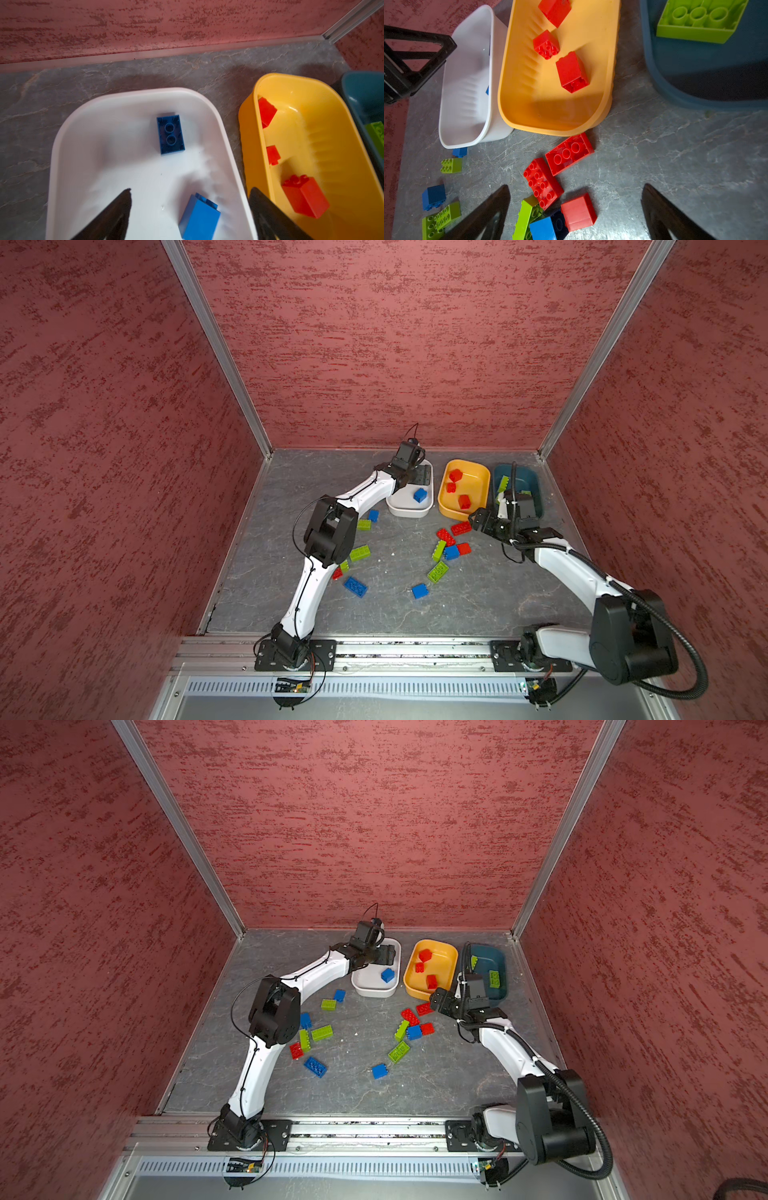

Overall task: Sort the legos into containers by color
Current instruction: 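Lower right gripper onto a red 2x4 brick and grasp it while left withdraws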

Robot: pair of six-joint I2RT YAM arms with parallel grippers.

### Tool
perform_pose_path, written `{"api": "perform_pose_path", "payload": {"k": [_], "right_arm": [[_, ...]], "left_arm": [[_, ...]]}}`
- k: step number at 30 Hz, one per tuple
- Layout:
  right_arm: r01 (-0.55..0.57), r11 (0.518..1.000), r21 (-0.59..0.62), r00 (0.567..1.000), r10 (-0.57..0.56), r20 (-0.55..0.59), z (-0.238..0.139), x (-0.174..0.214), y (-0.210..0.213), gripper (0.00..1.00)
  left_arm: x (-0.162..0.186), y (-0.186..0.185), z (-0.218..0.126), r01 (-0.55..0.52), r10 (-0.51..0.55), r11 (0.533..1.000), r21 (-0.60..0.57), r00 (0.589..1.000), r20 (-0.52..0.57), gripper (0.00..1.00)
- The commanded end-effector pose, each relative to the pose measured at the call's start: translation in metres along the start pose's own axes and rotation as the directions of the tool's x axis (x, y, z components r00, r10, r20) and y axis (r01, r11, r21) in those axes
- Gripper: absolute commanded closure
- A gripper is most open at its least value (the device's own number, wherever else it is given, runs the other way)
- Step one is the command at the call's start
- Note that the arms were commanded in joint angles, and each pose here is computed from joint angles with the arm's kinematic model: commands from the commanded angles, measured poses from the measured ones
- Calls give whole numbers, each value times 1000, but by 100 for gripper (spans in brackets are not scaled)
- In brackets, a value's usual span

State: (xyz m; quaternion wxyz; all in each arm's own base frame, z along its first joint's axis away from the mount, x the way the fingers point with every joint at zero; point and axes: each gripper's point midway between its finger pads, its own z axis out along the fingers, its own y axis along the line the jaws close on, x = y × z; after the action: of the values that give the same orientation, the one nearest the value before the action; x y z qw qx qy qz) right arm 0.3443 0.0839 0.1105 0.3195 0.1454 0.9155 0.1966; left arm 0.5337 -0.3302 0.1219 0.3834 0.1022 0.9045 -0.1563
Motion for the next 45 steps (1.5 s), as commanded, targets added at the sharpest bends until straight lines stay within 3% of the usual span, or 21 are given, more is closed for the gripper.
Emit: {"api": "perform_pose_path", "payload": {"k": [1, 8, 13, 16, 20, 26, 31, 37, 45], "right_arm": [[3, 996, 93, 1000, 0, -26, 3, 11, -14, 1], [109, 966, 235, 980, -64, -190, 12, 56, -39, 6], [151, 970, 193, 966, -103, -239, 18, 71, -29, 23], [128, 981, 148, 974, -96, -207, 24, 64, -15, 26], [18, 999, 45, 988, -11, -153, 42, 48, 15, 24], [-78, 979, 186, 997, 81, -8, 65, 27, 18, 20], [-152, 970, 188, 987, 140, 79, 75, 15, 23, 17], [-119, 934, 336, 991, 93, 93, 85, 17, 6, 14], [-36, 914, 404, 999, 39, 2, 85, 42, -5, 30]], "left_arm": [[-35, -19, -42, -20, 11, 998, 66, 990, 139, 0], [-32, -16, -91, -11, -19, 994, 107, 962, 273, 1], [-26, -5, -112, 0, -25, 997, 77, 946, 325, 1], [-20, 1, -113, 21, -39, 998, 61, 947, 319, 1], [-13, -7, -113, 5, -33, 996, 89, 946, 323, 1], [-10, -17, -113, -50, 24, 996, 70, 942, 336, 0], [-6, -15, -112, -95, 78, 995, 33, 940, 333, 1], [-3, -5, -112, -105, 104, 994, -14, 938, 331, 1], [0, 5, -112, -134, 155, 987, -88, 935, 320, 1]]}}
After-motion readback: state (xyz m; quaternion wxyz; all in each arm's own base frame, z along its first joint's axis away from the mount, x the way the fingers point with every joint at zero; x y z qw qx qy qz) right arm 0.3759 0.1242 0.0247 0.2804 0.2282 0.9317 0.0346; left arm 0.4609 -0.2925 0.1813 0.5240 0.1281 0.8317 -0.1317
